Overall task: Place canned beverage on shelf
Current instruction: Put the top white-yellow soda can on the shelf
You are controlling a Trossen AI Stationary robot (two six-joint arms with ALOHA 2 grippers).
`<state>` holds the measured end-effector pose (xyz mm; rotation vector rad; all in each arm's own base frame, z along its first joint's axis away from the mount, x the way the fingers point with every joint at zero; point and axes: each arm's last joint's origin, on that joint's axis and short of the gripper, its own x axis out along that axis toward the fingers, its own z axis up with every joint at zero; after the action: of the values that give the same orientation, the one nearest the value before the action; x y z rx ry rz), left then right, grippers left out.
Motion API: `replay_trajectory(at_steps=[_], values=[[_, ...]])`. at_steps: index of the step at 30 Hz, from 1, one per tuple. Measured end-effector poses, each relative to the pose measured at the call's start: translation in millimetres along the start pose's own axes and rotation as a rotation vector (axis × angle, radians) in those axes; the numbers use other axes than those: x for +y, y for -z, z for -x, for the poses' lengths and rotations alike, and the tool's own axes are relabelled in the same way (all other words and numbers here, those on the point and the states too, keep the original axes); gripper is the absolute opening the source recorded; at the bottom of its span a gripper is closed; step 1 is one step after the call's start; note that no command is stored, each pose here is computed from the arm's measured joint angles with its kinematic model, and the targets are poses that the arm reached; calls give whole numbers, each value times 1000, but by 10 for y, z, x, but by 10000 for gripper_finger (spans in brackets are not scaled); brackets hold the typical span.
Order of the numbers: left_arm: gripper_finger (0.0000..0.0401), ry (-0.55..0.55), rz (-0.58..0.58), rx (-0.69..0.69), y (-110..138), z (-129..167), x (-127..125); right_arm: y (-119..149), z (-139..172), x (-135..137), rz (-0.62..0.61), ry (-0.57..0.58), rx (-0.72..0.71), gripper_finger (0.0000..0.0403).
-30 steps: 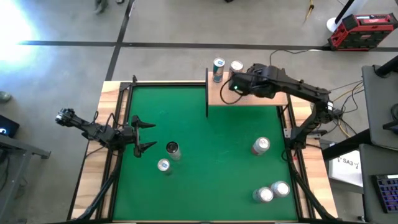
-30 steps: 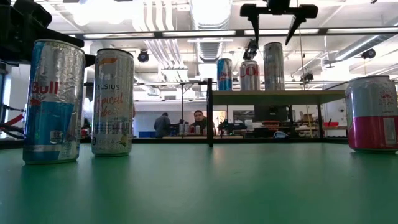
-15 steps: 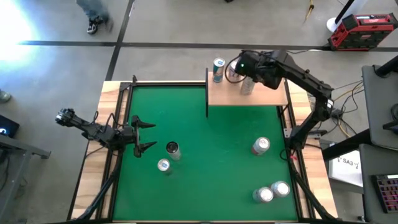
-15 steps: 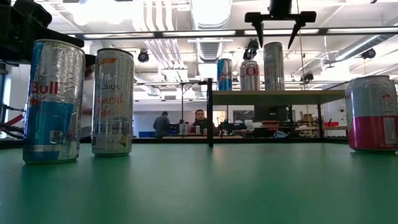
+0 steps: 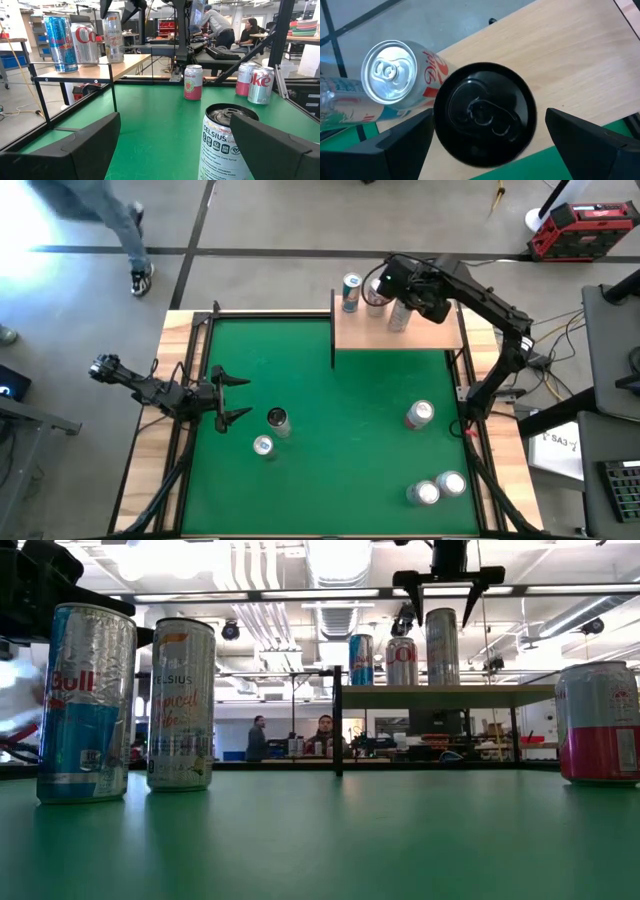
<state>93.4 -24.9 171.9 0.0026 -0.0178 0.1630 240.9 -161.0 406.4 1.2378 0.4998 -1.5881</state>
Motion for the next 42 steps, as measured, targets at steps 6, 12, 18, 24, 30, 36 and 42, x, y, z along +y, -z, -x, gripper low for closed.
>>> replay_trajectory(at_steps=[6,12,18,24,30,36,42], values=[[361,0,0,0,0,0,0,8,-39,30,-3,7,-1,362],[361,0,0,0,0,0,0,7,-41,35,-3,6,-14,311],[361,0,0,0,0,0,0,6,-41,33,21,8,-18,255],[361,0,0,0,0,0,0,3,-34,47,121,-7,-16,260],[361,0,0,0,0,0,0,0,-24,52,252,-20,-13,268],[361,0,0,0,0,0,0,-8,13,27,330,-32,-8,269],[361,0,0,0,0,0,0,-25,88,-25,361,-58,-1,270]])
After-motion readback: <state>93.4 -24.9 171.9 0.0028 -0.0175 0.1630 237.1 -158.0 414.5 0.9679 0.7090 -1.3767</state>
